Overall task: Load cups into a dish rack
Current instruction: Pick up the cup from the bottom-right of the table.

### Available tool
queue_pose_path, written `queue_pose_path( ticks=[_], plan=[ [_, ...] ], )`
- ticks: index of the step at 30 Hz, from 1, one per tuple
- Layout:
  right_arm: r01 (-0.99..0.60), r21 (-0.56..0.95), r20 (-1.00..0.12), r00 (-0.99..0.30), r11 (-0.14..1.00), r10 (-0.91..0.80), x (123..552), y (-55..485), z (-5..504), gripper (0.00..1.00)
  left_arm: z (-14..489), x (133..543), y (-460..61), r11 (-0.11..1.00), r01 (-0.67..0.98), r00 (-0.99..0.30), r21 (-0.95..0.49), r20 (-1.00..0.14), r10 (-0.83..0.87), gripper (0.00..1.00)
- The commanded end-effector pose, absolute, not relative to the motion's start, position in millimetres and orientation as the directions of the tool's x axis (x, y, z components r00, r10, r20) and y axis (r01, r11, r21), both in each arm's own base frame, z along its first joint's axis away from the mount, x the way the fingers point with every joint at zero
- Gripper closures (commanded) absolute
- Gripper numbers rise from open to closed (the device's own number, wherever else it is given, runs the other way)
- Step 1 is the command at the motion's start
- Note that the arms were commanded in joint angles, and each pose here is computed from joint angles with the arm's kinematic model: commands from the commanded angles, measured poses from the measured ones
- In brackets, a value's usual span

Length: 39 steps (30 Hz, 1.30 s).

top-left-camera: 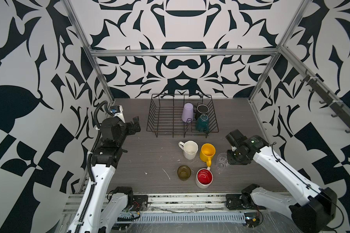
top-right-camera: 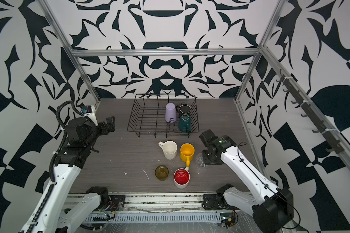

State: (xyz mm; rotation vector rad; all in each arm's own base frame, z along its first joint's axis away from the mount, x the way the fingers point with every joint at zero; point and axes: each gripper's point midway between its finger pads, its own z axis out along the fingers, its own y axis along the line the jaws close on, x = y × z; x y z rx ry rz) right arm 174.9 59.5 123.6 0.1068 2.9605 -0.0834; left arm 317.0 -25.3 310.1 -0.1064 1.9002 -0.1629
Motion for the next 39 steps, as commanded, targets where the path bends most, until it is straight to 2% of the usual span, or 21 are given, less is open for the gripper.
queue_pose_path(
  ticks=[1,11,16,24,27,33,39],
  plan=[
    [0.134,-0.058,-0.191,-0.974,0.989,0.12,177,56,115,0.61,315,313,-26,0.984,0.012,-0.318,-0.177,-0.934,-0.164,0.01],
    [0.216,-0.016,-0.209,-0.955,0.976,0.208,185,62,93,0.67,315,313,-26,0.984,0.014,-0.321,-0.18,-0.932,-0.166,0.01],
    [0.275,-0.054,-0.216,-0.942,0.96,0.258,180,52,78,0.72,315,313,-26,0.983,0.014,-0.322,-0.181,-0.932,-0.166,0.01],
    [0.313,-0.108,-0.283,-0.92,0.944,0.272,185,37,78,0.99,315,313,-27,0.983,0.016,-0.321,-0.182,-0.932,-0.167,0.01],
    [0.312,-0.11,-0.293,-0.917,0.943,0.269,186,36,80,1.0,315,313,-27,0.983,0.015,-0.321,-0.182,-0.932,-0.168,0.01],
    [0.331,-0.103,-0.381,-0.884,0.938,0.27,198,30,107,1.0,315,313,-26,0.983,0.014,-0.323,-0.182,-0.931,-0.168,0.01],
    [0.34,-0.029,-0.529,-0.803,0.94,0.274,218,21,173,1.0,315,313,-28,0.981,0.019,-0.324,-0.196,-0.929,-0.179,0.01]
  ],
)
